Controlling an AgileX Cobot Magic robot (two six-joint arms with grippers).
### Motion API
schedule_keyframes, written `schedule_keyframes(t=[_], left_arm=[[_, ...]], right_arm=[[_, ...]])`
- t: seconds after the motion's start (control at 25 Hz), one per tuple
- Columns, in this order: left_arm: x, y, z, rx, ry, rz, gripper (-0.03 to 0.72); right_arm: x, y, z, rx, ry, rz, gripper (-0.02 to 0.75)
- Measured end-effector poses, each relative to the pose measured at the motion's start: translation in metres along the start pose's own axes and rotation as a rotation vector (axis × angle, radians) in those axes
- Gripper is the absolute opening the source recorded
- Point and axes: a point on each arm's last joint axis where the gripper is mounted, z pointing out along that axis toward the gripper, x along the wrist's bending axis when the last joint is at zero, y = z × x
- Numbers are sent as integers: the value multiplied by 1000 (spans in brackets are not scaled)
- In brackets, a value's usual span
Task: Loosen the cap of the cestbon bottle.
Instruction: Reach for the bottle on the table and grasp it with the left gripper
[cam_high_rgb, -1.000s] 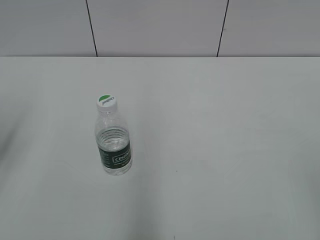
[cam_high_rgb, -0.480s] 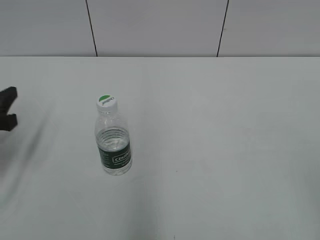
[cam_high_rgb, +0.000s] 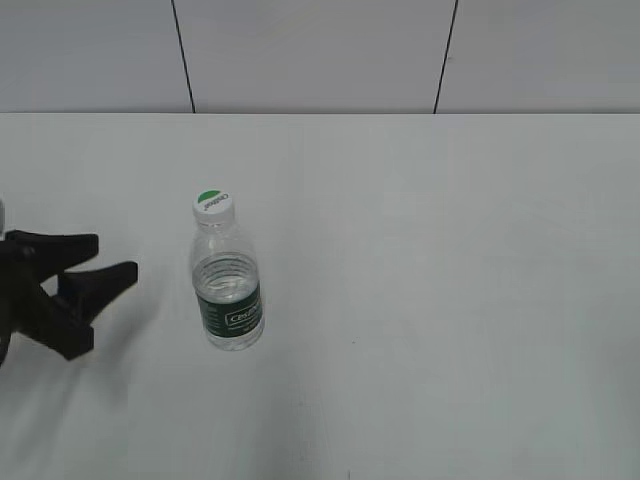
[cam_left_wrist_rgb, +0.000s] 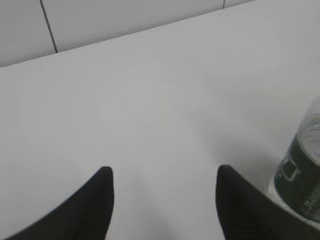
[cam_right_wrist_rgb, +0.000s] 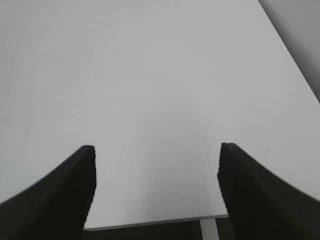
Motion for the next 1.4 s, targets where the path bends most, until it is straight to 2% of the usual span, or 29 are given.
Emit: schedule_keyframes(t=[0.16,0.28,0.6,0.84,1.04,1.4], left_arm=[[-16,-10,3,17,-191,27,405],[-18,-15,4,25,-229,19,407],[-16,-19,11,17,-265,12,542],[-23,-21,15,31,-303,14,552],[-27,-13,30,23,-346,79,552],[-25,2,51,-6,-357,158,552]], right_arm=[[0,0,0,0,0,0,583],[0,0,0,0,0,0,583],[0,0,0,0,0,0,583],[0,0,0,0,0,0,583],[0,0,0,-1,0,0,583],[0,0,0,-1,0,0,583]])
